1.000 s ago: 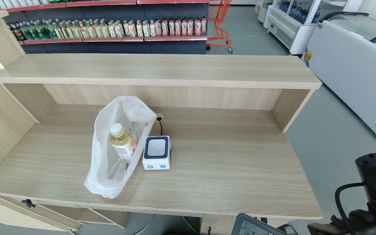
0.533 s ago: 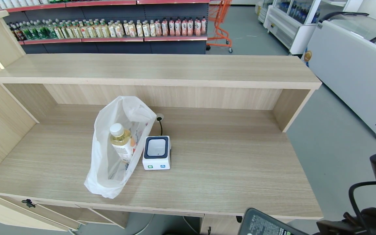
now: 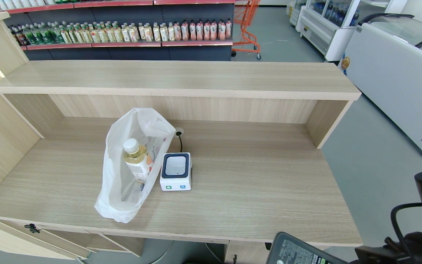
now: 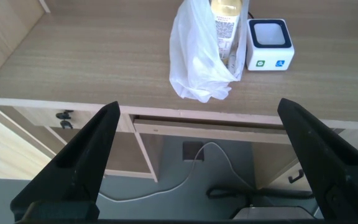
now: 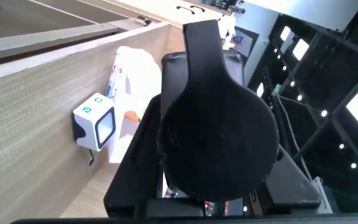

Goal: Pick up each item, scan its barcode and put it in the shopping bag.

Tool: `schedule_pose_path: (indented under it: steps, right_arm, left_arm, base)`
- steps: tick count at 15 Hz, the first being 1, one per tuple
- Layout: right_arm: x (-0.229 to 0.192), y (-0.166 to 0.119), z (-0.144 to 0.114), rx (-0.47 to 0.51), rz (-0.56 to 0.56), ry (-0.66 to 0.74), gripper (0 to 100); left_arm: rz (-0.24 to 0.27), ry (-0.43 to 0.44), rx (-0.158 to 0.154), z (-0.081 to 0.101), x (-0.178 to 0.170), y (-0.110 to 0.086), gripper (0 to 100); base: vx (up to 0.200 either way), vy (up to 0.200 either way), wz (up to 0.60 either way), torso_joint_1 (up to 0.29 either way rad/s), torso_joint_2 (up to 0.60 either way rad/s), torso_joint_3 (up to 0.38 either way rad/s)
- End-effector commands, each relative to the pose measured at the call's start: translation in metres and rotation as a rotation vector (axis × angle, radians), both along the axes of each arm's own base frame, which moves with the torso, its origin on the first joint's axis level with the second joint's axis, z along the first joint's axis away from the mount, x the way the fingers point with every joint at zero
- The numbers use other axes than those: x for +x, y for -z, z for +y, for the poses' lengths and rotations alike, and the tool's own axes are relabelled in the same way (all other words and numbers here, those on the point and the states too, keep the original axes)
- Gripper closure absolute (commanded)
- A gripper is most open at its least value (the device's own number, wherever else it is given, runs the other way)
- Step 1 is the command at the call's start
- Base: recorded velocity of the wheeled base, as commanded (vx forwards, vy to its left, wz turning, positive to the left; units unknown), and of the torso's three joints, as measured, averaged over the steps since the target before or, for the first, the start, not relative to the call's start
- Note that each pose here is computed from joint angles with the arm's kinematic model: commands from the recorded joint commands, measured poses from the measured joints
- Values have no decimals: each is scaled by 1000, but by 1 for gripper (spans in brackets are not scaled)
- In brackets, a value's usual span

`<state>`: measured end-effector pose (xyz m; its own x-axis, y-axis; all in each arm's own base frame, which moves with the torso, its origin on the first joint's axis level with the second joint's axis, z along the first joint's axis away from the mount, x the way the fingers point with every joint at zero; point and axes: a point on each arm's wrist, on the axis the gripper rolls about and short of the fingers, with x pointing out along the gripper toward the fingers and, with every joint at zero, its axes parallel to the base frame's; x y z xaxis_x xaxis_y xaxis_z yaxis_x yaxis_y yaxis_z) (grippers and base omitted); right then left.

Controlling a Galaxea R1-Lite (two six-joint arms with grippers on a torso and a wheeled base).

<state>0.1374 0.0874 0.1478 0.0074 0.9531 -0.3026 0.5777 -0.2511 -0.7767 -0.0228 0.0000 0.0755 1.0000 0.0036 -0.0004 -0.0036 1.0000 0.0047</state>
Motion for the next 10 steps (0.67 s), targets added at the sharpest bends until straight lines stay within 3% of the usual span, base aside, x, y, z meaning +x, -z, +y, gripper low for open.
schedule_pose_path:
  steps: [1,10]
  right_arm:
    - [0,0,0,-1,2,-2,100]
    - [-1,-12,0,28,-22,10,100]
  left_arm:
    - [0,-1,0,0,0,0,0]
    - [0,1,0,0,0,0,0]
  base:
    - [0,0,0,0,0,0]
    - [0,0,0,0,0,0]
